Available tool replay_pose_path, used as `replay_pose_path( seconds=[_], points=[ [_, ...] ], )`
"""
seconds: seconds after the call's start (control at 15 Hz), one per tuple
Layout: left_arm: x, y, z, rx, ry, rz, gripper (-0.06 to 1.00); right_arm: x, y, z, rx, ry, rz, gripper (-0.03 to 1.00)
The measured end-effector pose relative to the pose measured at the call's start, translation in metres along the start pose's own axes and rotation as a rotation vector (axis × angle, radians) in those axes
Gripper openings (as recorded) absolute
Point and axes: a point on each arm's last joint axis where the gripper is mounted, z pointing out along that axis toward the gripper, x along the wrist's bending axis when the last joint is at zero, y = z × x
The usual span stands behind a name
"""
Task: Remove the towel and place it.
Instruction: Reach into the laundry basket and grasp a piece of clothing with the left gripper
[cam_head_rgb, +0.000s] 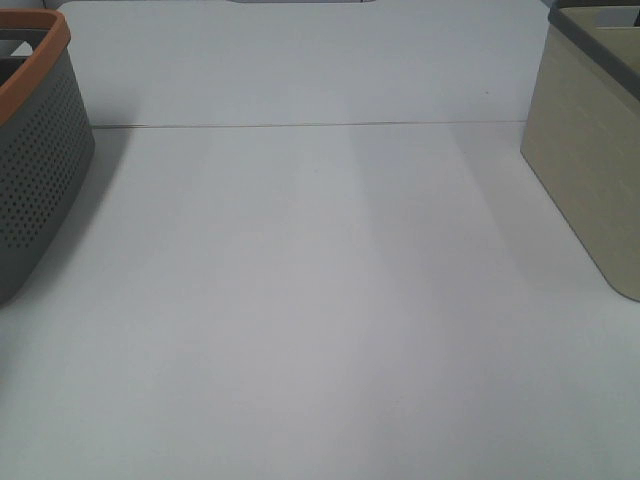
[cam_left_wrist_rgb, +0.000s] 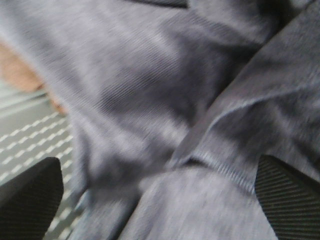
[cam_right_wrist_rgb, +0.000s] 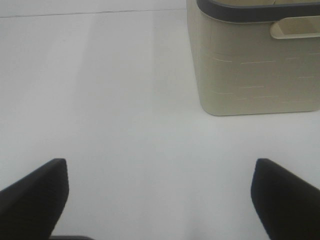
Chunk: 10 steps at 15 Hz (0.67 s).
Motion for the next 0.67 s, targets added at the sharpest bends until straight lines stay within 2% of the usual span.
replay_pose_path(
  seconds=[0.27,0.53,0.6,0.67],
  points=[
    [-0.008,0.012,0.023,-0.041,-0.039,0.013,0.94,0.000,0.000,0.000,0.000,0.000,0.000,0.96],
    [-0.010,0.020,0.024,-0.051,-0.044,0.024,0.78,0.000,0.000,0.000,0.000,0.000,0.000,0.96],
    [-0.010,0.020,0.024,-0.054,-0.046,0.019,0.66,0.000,0.000,0.000,0.000,0.000,0.000,0.96],
    [-0.010,0.020,0.024,-0.054,-0.046,0.019,0.66,0.000,0.000,0.000,0.000,0.000,0.000,0.96]
  ],
)
